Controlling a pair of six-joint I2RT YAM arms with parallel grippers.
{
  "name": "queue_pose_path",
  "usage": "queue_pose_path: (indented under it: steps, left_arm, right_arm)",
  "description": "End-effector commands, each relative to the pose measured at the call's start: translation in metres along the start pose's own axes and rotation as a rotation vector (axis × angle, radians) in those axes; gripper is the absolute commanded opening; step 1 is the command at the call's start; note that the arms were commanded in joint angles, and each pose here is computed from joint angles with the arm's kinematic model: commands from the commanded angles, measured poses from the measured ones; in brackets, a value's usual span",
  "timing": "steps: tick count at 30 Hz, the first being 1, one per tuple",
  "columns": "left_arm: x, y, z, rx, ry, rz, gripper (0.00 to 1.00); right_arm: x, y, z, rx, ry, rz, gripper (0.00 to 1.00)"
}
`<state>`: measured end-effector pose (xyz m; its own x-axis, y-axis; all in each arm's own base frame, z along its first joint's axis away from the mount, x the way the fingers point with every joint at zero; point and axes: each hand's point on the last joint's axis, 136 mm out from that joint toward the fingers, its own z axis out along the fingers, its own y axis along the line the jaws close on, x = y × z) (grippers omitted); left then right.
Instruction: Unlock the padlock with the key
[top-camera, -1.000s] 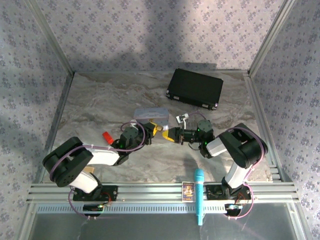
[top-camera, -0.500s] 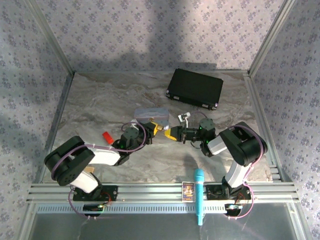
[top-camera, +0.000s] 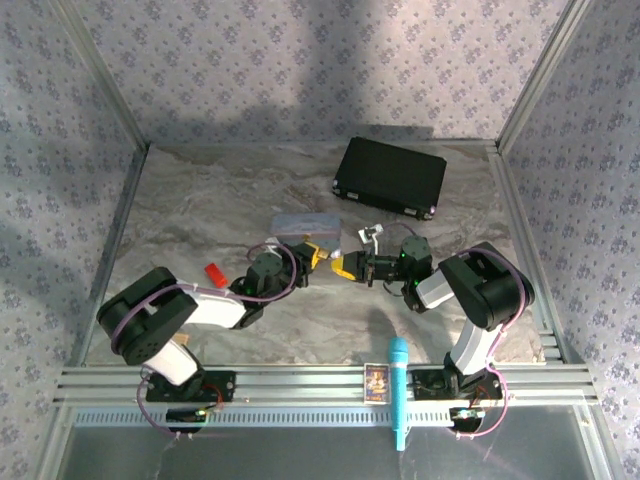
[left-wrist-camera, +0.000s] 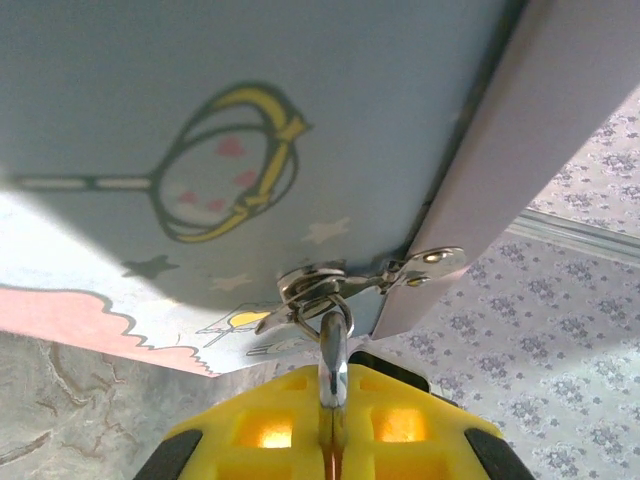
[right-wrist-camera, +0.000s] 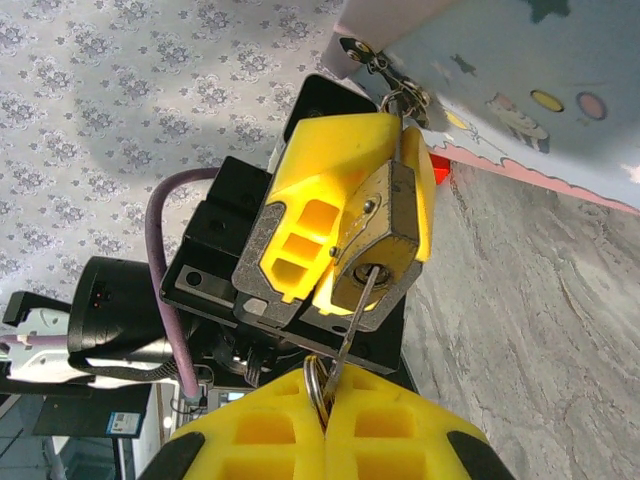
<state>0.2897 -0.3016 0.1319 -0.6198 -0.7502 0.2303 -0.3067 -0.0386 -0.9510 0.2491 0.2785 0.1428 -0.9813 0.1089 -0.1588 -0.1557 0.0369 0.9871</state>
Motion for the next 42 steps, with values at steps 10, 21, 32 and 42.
queue_pose_path:
  steps: [10,21,32,42]
  left_arm:
    - [0.059,-0.061,-0.005,0.200,0.208,-0.026,0.00]
    - [0.069,-0.059,-0.002,0.213,0.229,-0.045,0.00]
    - [0.075,-0.056,0.002,0.193,0.252,-0.023,0.00]
    - [0.081,-0.044,0.006,0.116,0.275,0.022,0.00]
  right_arm:
    - [-0.023,-0.018,-0.015,0.033,-0.067,0.050,0.00]
    - [-0.022,-0.030,-0.017,0.048,-0.058,0.065,0.00]
    - [-0.024,-0.033,-0.016,0.040,-0.024,0.074,0.00]
    - [-0.031,-0.035,-0.024,0.041,-0.024,0.084,0.00]
